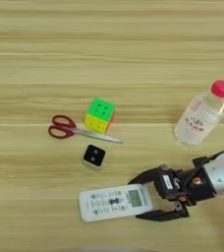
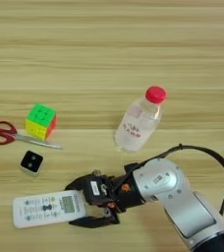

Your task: Move the objects on the table

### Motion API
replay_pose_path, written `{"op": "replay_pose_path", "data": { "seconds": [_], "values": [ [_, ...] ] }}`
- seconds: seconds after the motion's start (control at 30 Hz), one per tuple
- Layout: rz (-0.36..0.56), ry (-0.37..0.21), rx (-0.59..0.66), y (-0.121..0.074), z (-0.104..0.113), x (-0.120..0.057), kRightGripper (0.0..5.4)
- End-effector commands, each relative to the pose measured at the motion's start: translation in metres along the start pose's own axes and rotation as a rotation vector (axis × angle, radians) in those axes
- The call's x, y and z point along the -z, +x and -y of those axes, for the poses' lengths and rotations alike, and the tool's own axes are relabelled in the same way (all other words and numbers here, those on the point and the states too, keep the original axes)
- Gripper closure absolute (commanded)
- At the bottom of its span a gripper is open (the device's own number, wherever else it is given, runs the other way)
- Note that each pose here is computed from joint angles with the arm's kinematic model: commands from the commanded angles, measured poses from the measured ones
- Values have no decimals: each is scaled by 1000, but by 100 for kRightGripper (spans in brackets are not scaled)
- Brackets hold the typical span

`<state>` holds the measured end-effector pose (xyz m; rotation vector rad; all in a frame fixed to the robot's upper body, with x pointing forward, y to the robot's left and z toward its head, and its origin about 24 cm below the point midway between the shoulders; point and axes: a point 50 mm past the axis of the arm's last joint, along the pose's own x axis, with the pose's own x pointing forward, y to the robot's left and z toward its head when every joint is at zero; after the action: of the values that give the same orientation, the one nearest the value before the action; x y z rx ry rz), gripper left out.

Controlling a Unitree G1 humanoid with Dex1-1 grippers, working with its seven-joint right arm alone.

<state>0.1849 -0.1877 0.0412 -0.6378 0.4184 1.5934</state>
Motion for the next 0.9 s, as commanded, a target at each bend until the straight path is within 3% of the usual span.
{"op": "replay_pose_path", "data": {
  "seconds": [0.03,0.27,0.37,0.53,0.7,0.8,0.9],
  "values": [
    [-40,5,59,-9,6,0,167],
    [92,6,104,-15,13,-19,93],
    [236,2,170,-25,23,-39,48],
    [419,-56,256,-51,33,-74,2],
    [546,-133,355,-79,39,-103,2],
    [578,-168,428,-98,42,-113,2],
    [545,-213,519,-121,43,-115,2]
  ]
}}
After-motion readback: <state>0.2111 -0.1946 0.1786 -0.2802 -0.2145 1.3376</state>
